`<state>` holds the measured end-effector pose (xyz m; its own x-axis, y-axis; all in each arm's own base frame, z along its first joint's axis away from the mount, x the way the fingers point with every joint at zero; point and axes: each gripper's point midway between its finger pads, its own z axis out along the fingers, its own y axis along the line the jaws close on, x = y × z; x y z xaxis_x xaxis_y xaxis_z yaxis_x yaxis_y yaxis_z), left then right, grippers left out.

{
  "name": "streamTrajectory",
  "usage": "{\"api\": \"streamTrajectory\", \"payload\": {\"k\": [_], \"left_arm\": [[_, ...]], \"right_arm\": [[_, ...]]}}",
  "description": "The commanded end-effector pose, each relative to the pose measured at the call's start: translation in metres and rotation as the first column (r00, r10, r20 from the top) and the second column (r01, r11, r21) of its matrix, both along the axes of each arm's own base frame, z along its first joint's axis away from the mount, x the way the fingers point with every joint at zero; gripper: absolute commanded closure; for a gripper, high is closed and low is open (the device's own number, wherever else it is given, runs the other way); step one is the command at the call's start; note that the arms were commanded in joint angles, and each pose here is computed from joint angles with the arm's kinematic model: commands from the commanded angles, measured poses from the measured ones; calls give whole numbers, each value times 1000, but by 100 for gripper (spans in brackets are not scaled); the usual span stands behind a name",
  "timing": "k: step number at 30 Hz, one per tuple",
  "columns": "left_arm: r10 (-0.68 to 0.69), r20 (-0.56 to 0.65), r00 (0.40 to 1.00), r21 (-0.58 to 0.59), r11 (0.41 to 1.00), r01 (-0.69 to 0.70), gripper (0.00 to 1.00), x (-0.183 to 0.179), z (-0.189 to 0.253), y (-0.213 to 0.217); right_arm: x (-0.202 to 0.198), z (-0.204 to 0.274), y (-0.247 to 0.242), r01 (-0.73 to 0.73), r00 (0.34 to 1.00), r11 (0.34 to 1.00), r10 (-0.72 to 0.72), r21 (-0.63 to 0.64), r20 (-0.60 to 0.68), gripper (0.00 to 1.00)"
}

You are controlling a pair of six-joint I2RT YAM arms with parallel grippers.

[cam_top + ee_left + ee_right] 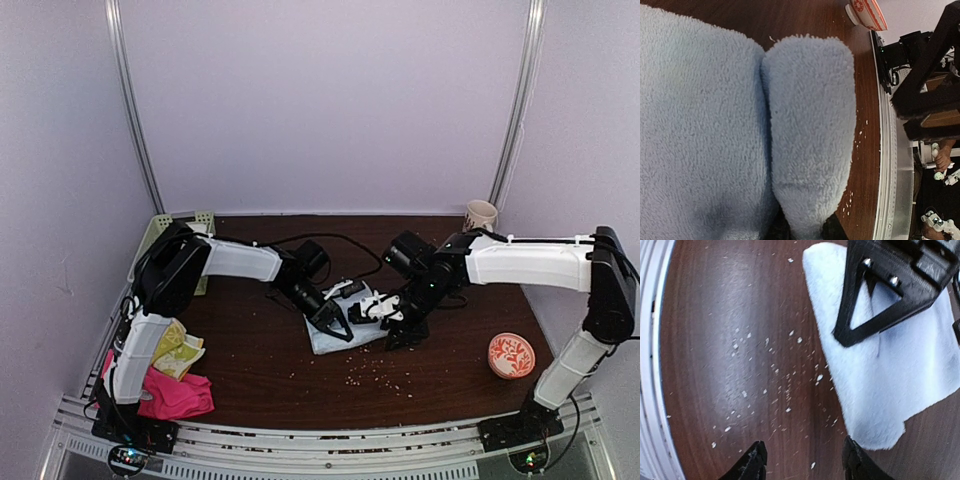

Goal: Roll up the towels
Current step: Roll the towel at the center of the board.

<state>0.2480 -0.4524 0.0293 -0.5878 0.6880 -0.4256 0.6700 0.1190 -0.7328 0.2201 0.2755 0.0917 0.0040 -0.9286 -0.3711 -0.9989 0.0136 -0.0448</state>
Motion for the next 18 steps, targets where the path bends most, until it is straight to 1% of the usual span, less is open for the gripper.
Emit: {"api": "streamTrajectory", "payload": {"k": [1, 3, 6, 8, 10, 12, 14, 16, 17, 18], "left_arm": [[28, -59, 998, 175, 984, -17, 88, -12, -50, 20], [28, -52, 998, 178, 984, -18, 87, -11, -51, 21], [27, -55, 998, 175, 984, -17, 87, -11, -51, 21], [26, -52, 998, 176, 984, -17, 87, -11, -52, 20], [27, -42, 999, 176, 984, -19, 86, -9, -51, 20], [25, -33, 999, 171, 985, -19, 83, -7, -50, 20], [20, 1, 1000, 165, 986, -20, 78, -3, -44, 19], [30, 73, 997, 170, 985, -42, 71, 5, -36, 20], [46, 121, 992, 173, 983, -66, 63, 11, -30, 21], [71, 172, 983, 171, 980, -101, 59, 19, -24, 23]], "right_arm": [[44, -3, 31, 18, 976, 999, -24, 30, 217, 47], [49, -12, 36, 13, 971, 1000, -18, 22, 239, 47], [50, -27, 40, -42, 965, 999, 43, -9, 258, 47], [47, -41, 41, -64, 971, 997, 71, -37, 229, 49], [44, -53, 40, -76, 976, 995, 86, -56, 199, 53], [39, -66, 38, -91, 981, 993, 102, -75, 164, 62], [29, -75, 36, -116, 987, 990, 124, -87, 99, 77], [16, -80, 33, -141, 989, 985, 144, -102, 21, 86], [10, -81, 31, -156, 988, 982, 155, -107, -14, 89], [4, -83, 28, -170, 985, 979, 165, -115, -50, 90]]}}
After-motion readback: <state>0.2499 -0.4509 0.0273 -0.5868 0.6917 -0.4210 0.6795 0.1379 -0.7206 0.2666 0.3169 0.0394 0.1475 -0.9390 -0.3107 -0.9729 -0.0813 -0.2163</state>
